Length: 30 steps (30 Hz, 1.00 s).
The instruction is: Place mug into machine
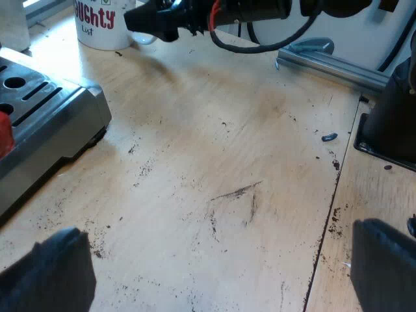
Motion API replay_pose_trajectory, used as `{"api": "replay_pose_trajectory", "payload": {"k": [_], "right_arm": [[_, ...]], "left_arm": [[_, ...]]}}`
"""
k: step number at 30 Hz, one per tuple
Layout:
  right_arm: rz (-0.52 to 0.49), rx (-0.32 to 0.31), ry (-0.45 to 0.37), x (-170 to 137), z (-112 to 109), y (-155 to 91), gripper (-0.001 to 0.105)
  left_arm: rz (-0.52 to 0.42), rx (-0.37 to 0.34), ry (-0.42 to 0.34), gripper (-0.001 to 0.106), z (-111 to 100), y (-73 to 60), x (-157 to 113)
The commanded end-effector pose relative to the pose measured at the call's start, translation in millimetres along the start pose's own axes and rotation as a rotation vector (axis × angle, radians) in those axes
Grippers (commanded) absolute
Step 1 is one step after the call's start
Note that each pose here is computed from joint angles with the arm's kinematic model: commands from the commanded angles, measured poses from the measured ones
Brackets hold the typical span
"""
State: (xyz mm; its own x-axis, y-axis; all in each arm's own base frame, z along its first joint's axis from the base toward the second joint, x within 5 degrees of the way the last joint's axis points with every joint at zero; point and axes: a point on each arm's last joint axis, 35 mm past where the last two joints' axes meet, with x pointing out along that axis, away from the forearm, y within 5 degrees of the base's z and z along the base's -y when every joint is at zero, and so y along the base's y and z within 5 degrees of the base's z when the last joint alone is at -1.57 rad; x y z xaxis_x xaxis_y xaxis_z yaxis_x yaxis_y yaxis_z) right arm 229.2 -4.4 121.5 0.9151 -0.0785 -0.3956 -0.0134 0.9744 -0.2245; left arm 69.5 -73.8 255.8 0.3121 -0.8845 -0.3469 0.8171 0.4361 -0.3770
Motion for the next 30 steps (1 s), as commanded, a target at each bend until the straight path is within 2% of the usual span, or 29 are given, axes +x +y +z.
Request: {"api": "replay_pose_trajectory", "payload": {"k": [1,4,6,7,8,9,11,12,14,15,21,23,24,26,28,30], "right_arm": [[-0.013,-0.010,-0.022,8.1,7.3,-1.4,0.086],[-0.013,-0.010,-0.021,13.9,9.5,-1.5,0.086],[-0.011,-0.011,-0.013,15.9,10.4,-1.5,0.081],[-0.009,-0.011,-0.005,16.7,10.6,-1.5,0.075],[-0.008,-0.012,0.002,17.3,10.6,-1.5,0.063],[-0.008,-0.012,0.002,17.5,10.8,-1.5,0.059],[-0.007,-0.012,0.005,17.4,10.5,-1.4,0.032],[-0.007,-0.012,0.005,17.4,10.5,-1.4,0.025],[-0.004,-0.012,0.006,17.4,10.3,-1.3,0.003],[0.003,-0.011,0.006,17.4,10.2,-0.5,0.000],[0.017,-0.018,0.046,10.4,11.3,-1.1,0.000],[0.021,-0.043,0.061,2.8,16.7,-2.9,0.000],[0.020,-0.060,0.055,-0.5,20.2,-3.9,0.000],[0.028,-0.088,0.069,-11.8,27.1,-6.1,0.000],[0.027,-0.113,0.064,-23.3,34.7,-8.7,0.000],[0.033,-0.135,0.080,-35.6,39.1,-10.5,0.000]], "left_arm": [[-0.002,0.005,-0.007,0.082,0.9,-0.4,0.3],[-0.002,0.005,-0.007,0.082,0.9,-0.4,0.3],[-0.002,0.005,-0.007,0.082,0.9,-0.4,0.3],[-0.002,0.005,-0.007,0.082,0.9,-0.4,0.3],[-0.002,0.005,-0.007,0.082,0.9,-0.4,0.3],[-0.002,0.005,-0.007,0.082,0.9,-0.4,0.3],[-0.002,0.005,-0.007,0.082,0.9,-0.4,0.3],[-0.003,0.006,-0.009,0.082,1.1,-0.4,0.3],[-0.004,0.009,-0.015,0.082,1.8,-0.6,0.3],[-0.004,0.010,-0.015,0.082,1.8,-0.6,0.3],[0.028,0.010,-0.021,0.082,2.0,0.6,0.3],[0.131,0.009,-0.038,0.082,2.5,4.3,0.0],[0.153,0.008,-0.041,0.082,2.4,5.1,-0.2],[0.294,0.001,-0.053,0.082,1.8,10.1,-1.3],[0.378,0.000,-0.067,0.082,1.3,13.5,-1.7],[0.411,-0.003,-0.064,0.082,-1.2,15.9,-0.6]]}}
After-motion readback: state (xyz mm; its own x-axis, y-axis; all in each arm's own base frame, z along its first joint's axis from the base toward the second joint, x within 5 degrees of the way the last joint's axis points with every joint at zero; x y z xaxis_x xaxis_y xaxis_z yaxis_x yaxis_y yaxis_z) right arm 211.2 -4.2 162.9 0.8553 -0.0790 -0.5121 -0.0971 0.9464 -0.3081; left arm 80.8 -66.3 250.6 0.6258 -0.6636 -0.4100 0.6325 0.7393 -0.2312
